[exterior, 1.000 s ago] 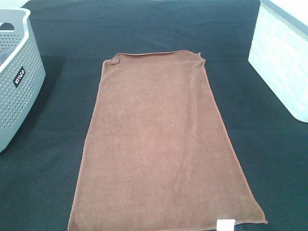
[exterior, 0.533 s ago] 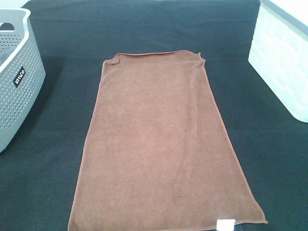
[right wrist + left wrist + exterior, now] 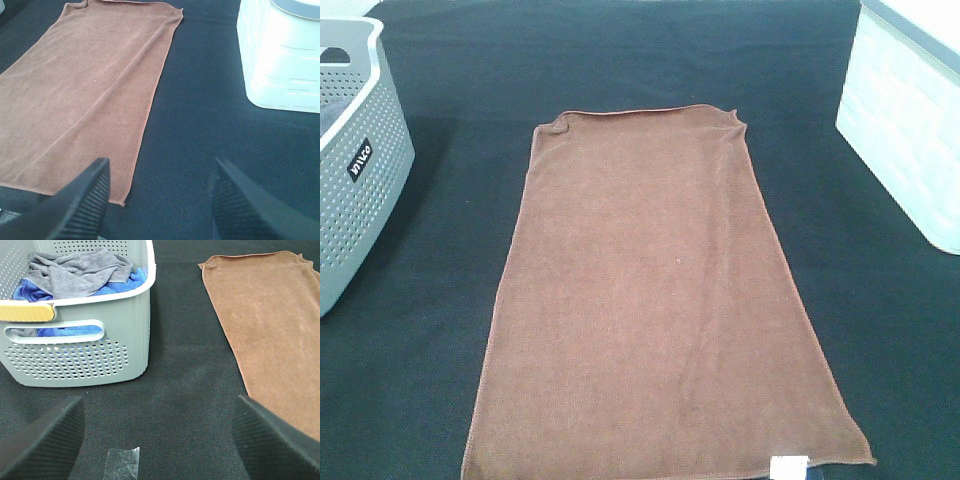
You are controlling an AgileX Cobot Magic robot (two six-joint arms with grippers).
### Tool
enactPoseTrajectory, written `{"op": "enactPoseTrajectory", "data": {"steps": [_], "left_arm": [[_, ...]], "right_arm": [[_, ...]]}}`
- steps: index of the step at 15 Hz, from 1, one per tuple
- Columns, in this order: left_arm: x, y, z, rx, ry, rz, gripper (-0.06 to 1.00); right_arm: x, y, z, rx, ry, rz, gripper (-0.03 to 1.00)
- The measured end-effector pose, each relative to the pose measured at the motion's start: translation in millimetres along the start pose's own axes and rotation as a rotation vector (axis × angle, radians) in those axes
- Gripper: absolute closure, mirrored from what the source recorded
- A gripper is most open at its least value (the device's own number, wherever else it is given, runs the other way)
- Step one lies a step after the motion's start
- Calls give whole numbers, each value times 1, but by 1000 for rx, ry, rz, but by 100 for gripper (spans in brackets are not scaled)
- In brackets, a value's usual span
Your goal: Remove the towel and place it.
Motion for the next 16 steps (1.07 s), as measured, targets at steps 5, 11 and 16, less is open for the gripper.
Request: {"op": "enactPoseTrajectory", "data": {"steps": [5,11,16], "left_arm": [[0,0,0,0,-1,-1,18],[0,0,0,0,-1,-1,18],[0,1,-1,6,0,-1,18]], "right_arm": [[0,0,0,0,1,-4,40],[0,0,0,0,1,-4,40],[0,0,0,0,1,-4,40]]}}
Point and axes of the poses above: a point on each arm's last joint axis where the gripper is mounted, z pointing back along that axis away from the gripper, x along the wrist's bending axis when the last joint is at zero, y = z × x, the point moved 2 cm from there along -z, pointing out along that axis toward the gripper, and after that the axes turned 9 degrees about -z, right-handed, at the moved point
